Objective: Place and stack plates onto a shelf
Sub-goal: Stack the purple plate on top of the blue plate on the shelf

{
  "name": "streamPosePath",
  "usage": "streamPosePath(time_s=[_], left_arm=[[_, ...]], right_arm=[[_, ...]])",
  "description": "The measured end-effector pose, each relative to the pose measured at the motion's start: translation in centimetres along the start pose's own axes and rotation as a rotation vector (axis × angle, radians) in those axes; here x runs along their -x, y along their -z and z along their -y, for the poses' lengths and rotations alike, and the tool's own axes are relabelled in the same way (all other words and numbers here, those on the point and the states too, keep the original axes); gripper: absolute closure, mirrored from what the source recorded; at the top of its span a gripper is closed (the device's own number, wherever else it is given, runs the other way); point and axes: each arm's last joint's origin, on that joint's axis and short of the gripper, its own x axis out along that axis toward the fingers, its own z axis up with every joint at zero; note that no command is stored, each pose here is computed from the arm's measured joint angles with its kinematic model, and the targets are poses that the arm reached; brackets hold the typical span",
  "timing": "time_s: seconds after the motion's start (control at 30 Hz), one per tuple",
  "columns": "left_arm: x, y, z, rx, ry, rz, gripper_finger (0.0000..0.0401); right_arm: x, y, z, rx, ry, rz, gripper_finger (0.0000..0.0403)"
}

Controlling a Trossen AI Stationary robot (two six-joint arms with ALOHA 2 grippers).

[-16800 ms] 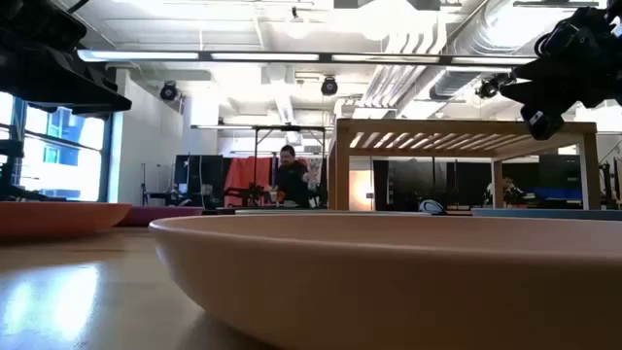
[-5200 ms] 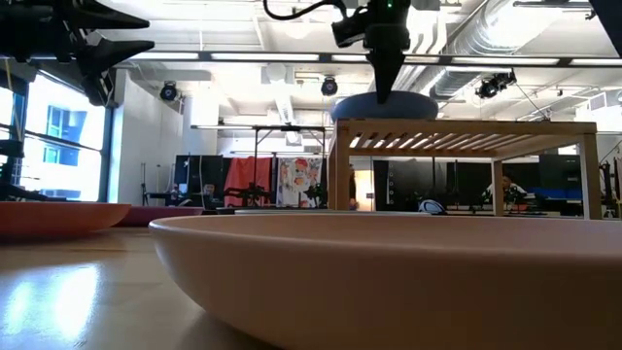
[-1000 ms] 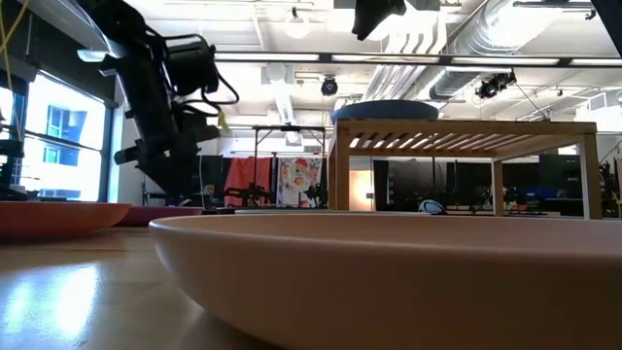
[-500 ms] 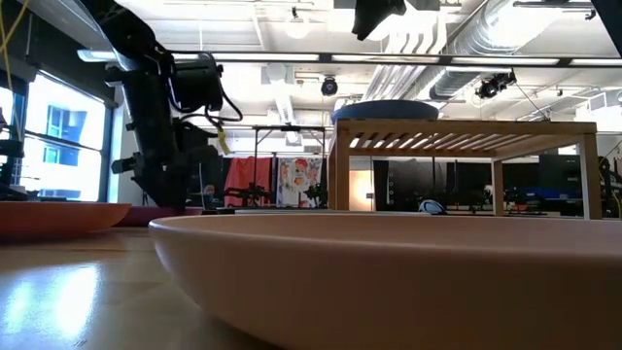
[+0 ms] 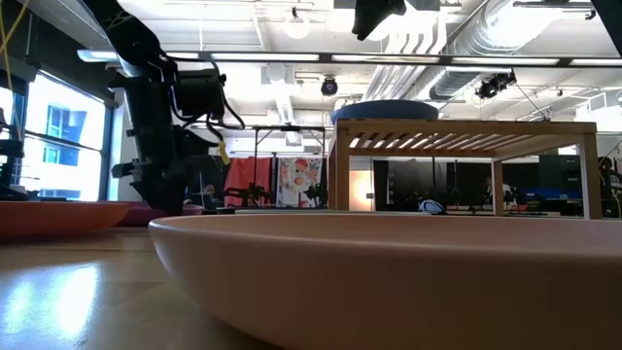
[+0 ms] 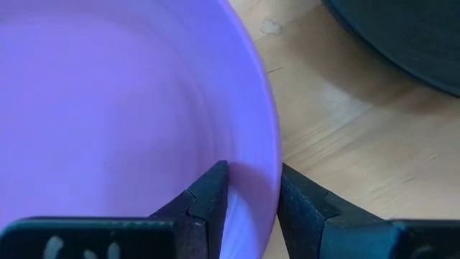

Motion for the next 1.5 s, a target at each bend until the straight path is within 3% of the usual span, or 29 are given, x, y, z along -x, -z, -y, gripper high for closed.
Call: streamPosePath(time_s=[0.4, 1.03, 1.17, 1.5], left_arm=[[0.5, 0.0, 0.1, -0.078, 0.027, 0.003, 0.0386], [6.2, 2.3, -0.4, -0.261, 0.176, 0.048, 0.0395], [7.7, 2.9, -0.7, -0.338, 0.221, 0.089, 0.0395], [10.2, 4.3, -0.4, -0.680, 0.401, 0.173, 0.0395]], right_arm=[[0.0, 0.0, 0.0, -0.003, 0.000, 0.001, 0.0295], [0.0, 0.0, 0.0, -0.081, -0.001, 0.001, 0.0295], [0.0, 0.0, -0.1, -0.121, -0.005, 0.000, 0.0295], [0.2, 0.1, -0.9, -0.234, -0.024, -0.001, 0.0295]])
